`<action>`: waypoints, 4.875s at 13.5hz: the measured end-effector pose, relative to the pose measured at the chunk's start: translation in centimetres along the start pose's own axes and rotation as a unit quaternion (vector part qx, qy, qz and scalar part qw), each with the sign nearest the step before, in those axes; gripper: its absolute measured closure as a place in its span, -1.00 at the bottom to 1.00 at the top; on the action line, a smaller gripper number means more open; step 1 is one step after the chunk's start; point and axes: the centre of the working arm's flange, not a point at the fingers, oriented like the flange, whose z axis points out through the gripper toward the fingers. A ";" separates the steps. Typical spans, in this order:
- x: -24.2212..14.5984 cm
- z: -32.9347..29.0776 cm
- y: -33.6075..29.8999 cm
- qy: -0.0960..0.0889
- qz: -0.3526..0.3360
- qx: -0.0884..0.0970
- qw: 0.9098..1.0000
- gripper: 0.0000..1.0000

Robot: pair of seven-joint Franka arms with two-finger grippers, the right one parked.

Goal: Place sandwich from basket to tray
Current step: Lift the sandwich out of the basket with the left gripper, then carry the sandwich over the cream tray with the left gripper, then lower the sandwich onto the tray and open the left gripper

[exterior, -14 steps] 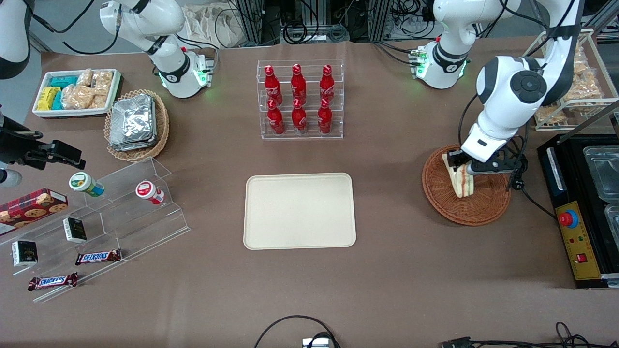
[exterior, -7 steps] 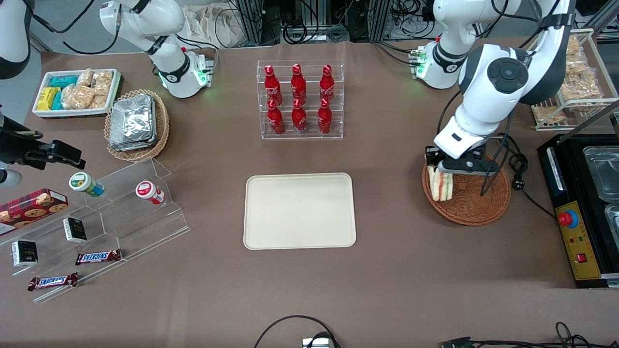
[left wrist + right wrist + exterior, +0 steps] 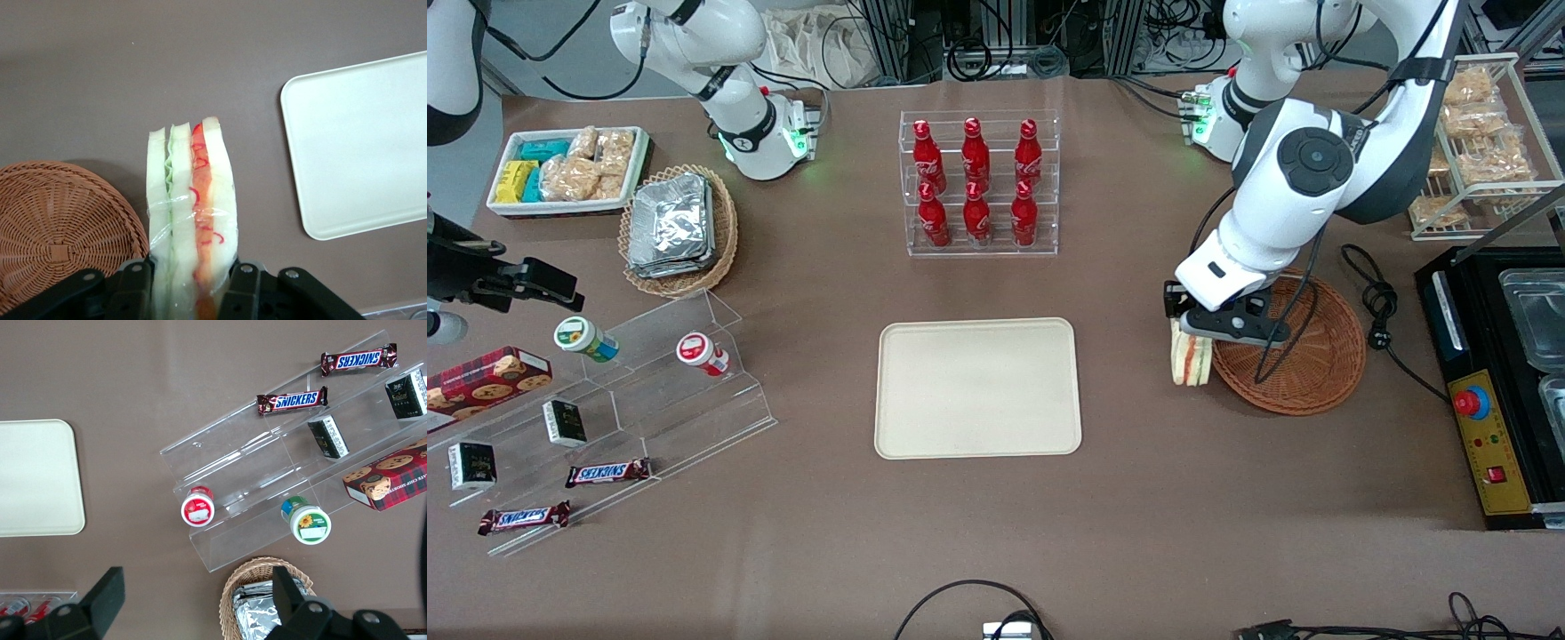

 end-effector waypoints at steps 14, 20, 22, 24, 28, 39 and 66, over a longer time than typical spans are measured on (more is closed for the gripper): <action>4.9 7.6 16.2 -0.017 -0.041 0.007 0.999 0.29; 4.9 13.3 18.6 -0.022 -0.054 -0.017 0.998 0.29; 4.8 14.1 19.0 -0.020 -0.046 -0.015 0.999 0.29; 4.3 15.4 19.8 -0.020 -0.042 -0.007 0.999 0.29; 3.1 18.4 21.8 -0.011 -0.039 0.008 0.999 0.29; 2.5 21.8 22.2 0.000 -0.033 0.024 0.999 0.27; 7.8 4.2 16.1 0.076 -0.200 0.094 0.972 -1.00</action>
